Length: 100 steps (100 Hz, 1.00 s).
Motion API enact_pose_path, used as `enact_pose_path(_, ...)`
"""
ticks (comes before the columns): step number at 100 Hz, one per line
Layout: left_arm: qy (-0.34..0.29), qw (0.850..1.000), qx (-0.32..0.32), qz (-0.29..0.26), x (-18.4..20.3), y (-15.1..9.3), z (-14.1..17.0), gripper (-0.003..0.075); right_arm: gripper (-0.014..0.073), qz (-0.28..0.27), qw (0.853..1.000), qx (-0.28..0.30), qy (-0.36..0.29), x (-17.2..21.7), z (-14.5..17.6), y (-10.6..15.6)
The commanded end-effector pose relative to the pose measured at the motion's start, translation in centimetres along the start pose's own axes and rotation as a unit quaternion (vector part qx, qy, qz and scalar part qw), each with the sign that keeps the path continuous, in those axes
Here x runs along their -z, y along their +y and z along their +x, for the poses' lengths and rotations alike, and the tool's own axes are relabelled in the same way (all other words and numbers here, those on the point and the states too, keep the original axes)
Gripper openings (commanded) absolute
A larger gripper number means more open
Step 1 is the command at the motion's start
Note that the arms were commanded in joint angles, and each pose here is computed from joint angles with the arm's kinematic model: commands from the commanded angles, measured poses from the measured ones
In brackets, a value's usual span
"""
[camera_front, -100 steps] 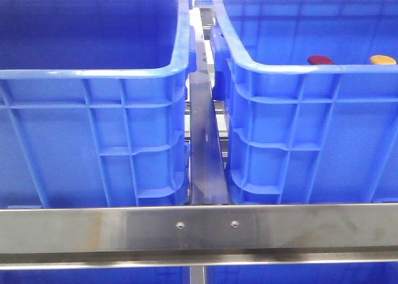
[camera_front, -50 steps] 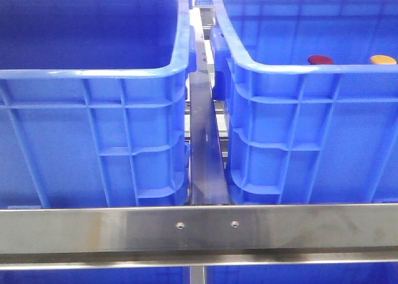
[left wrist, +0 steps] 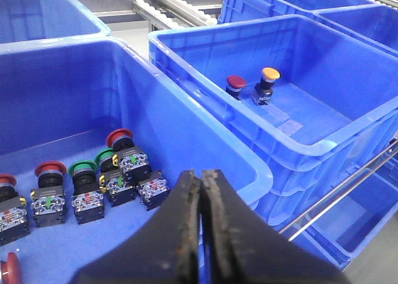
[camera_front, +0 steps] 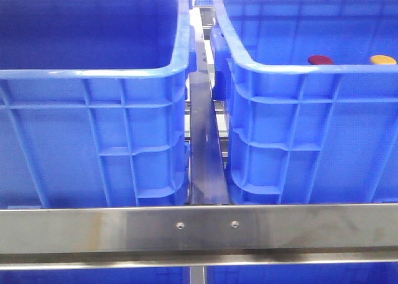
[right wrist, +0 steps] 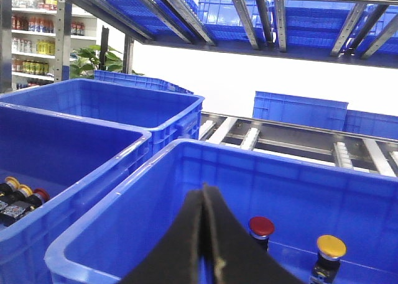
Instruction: Pick red and yellow buttons and place in box
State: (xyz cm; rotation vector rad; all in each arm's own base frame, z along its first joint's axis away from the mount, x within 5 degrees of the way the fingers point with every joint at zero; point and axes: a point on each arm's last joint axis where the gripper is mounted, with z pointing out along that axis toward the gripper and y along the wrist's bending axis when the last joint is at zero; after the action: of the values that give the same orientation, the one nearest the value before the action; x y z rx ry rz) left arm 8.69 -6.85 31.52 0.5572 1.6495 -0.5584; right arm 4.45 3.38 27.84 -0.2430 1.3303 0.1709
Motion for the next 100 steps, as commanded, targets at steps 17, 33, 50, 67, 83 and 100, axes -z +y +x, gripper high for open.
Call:
enact_pose_path(17, -0.041, 0.999, 0.012, -0.029, 0.0, 0.5, -1.0, -0.0020, -0.0069, 0.006, 1.000, -0.004, -0.013, -0.1, -0.9, -0.1)
enact_pose_path(33, -0.070, 0.993, -0.029, -0.095, 0.0, 1.8, -0.6, -0.0020, -0.0069, 0.006, 1.000, -0.004, -0.013, -0.1, -0.9, -0.1)
enact_pose_path(50, -0.068, 0.987, -0.004, -0.142, 0.8, 2.7, 0.6, -0.0020, -0.0069, 0.006, 1.000, -0.004, -0.013, -0.1, -0.9, -0.1)
enact_pose_path(67, -0.073, 0.975, -0.046, -0.206, 2.6, 3.3, 2.6, -0.0020, -0.0069, 0.006, 1.000, -0.004, -0.013, -0.1, -0.9, -0.1)
enact_pose_path(83, -0.083, 0.962, -0.042, -0.258, 4.0, 3.6, 5.3, -0.0020, -0.0069, 0.006, 1.000, -0.004, -0.013, -0.1, -0.9, -0.1)
enact_pose_path(100, -0.112, 0.943, -0.046, -0.309, 4.7, 3.8, 8.2, -0.0020, -0.0069, 0.006, 1.000, -0.004, -0.013, -0.1, -0.9, -0.1)
